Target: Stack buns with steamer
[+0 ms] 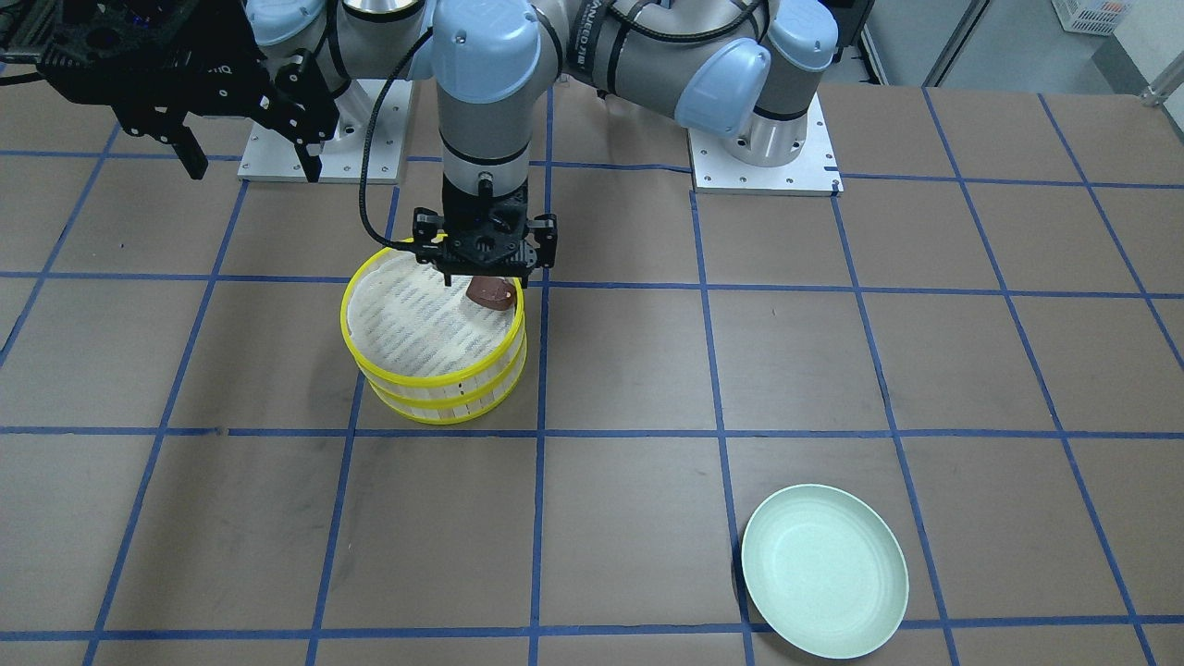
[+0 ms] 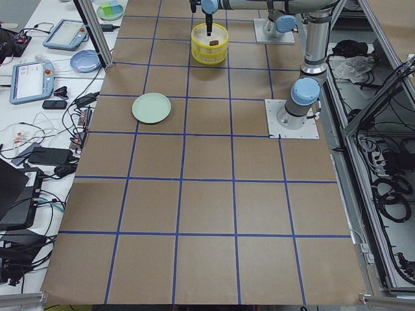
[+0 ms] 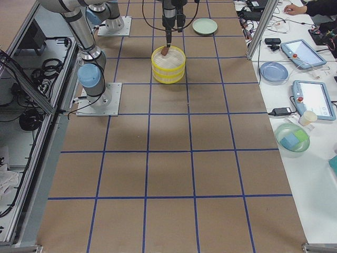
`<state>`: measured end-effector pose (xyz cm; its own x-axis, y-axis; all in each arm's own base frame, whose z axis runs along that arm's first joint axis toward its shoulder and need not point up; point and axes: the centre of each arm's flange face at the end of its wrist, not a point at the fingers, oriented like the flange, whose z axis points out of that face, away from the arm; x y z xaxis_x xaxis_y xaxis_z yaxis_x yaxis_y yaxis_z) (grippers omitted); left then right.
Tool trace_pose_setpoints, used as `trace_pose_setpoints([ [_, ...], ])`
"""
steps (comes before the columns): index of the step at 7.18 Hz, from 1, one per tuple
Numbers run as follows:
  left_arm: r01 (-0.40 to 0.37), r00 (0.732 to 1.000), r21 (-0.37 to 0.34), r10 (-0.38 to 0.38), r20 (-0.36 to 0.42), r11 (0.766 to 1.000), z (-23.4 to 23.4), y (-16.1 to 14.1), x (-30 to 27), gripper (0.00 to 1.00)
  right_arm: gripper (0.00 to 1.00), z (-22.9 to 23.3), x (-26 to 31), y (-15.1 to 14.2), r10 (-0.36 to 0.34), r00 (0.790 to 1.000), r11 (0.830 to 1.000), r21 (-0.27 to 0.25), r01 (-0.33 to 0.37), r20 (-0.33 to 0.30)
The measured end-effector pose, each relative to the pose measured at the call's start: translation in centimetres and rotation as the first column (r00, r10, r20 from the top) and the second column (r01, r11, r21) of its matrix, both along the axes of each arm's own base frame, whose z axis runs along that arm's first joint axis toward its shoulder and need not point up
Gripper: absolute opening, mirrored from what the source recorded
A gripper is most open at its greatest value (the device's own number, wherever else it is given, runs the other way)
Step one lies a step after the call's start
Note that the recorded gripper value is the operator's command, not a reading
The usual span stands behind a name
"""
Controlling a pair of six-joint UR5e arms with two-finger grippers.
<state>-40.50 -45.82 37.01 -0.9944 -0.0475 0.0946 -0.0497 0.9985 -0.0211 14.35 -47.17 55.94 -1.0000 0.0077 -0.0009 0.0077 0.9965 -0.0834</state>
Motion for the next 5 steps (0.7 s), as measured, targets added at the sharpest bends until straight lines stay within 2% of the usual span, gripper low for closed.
trace_pose_setpoints([
  [3, 0.000, 1.000, -0.058, 0.001, 0.007, 0.998, 6.2, -5.3, 12.6, 1.00, 1.00, 0.0, 0.0, 0.0, 0.001, 1.000, 1.000, -0.001, -0.001, 0.002],
  [5, 0.003, 0.999, -0.084, 0.001, 0.040, 0.996, 10.5, -6.1, 20.1, 1.00, 1.00, 0.0, 0.0, 0.0, 0.002, 1.000, 1.000, -0.003, -0.002, 0.002],
])
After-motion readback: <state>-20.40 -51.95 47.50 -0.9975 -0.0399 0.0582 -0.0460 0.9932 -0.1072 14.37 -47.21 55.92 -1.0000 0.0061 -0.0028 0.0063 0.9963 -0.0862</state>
